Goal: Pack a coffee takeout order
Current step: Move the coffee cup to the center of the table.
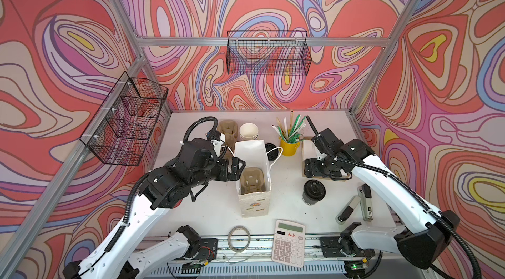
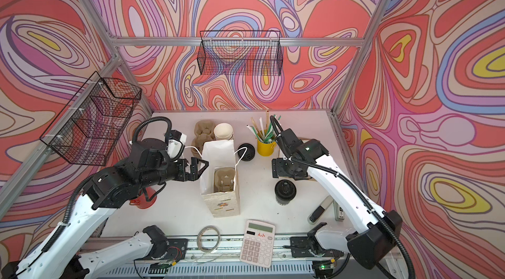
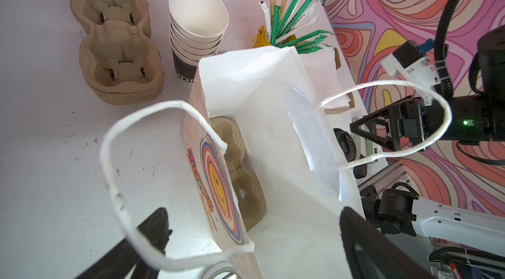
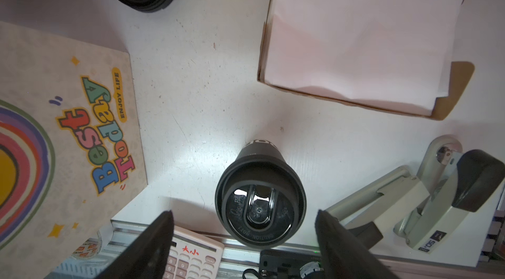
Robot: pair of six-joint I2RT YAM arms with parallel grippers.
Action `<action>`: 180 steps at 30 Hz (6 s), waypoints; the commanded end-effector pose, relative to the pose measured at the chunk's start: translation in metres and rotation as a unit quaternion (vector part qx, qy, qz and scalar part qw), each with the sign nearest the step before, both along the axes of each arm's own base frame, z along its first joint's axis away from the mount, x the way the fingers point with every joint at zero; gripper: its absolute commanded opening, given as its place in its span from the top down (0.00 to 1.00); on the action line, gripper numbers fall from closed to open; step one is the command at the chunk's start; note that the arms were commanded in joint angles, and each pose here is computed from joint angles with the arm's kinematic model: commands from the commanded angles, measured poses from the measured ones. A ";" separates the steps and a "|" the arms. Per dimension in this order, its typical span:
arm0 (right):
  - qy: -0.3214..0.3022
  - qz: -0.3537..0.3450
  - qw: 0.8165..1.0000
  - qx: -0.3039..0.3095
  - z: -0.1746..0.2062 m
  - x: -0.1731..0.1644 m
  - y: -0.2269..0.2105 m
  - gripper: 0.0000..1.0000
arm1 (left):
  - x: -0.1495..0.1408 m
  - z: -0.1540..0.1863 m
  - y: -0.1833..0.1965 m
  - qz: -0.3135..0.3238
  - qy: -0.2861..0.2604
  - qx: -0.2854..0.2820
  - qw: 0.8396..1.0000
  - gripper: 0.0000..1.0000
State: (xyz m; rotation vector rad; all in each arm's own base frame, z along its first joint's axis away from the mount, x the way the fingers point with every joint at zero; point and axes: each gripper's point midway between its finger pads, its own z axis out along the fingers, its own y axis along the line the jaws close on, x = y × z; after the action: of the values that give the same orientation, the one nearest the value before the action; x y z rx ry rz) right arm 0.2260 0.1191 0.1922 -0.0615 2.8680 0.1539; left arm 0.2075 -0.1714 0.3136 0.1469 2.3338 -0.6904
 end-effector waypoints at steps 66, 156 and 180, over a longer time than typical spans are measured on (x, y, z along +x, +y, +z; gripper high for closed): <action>0.081 -0.005 0.996 -0.024 -0.065 -0.033 -0.008 0.25 | 0.010 -0.035 0.001 0.018 0.034 0.038 0.999 0.00; 0.099 0.088 0.989 -0.063 -0.067 -0.005 0.035 0.26 | 0.015 -0.037 0.012 0.039 0.023 0.062 0.997 0.00; 0.132 0.129 0.980 -0.075 -0.083 0.018 0.059 0.22 | 0.015 -0.038 0.014 0.042 0.022 0.067 0.997 0.00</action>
State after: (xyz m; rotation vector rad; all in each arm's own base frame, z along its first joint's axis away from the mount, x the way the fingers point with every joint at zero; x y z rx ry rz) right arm 0.2469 0.1726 0.1213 -0.4358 3.0746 -0.0103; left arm 0.2219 -0.1622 0.2789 0.1010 2.4071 -0.5342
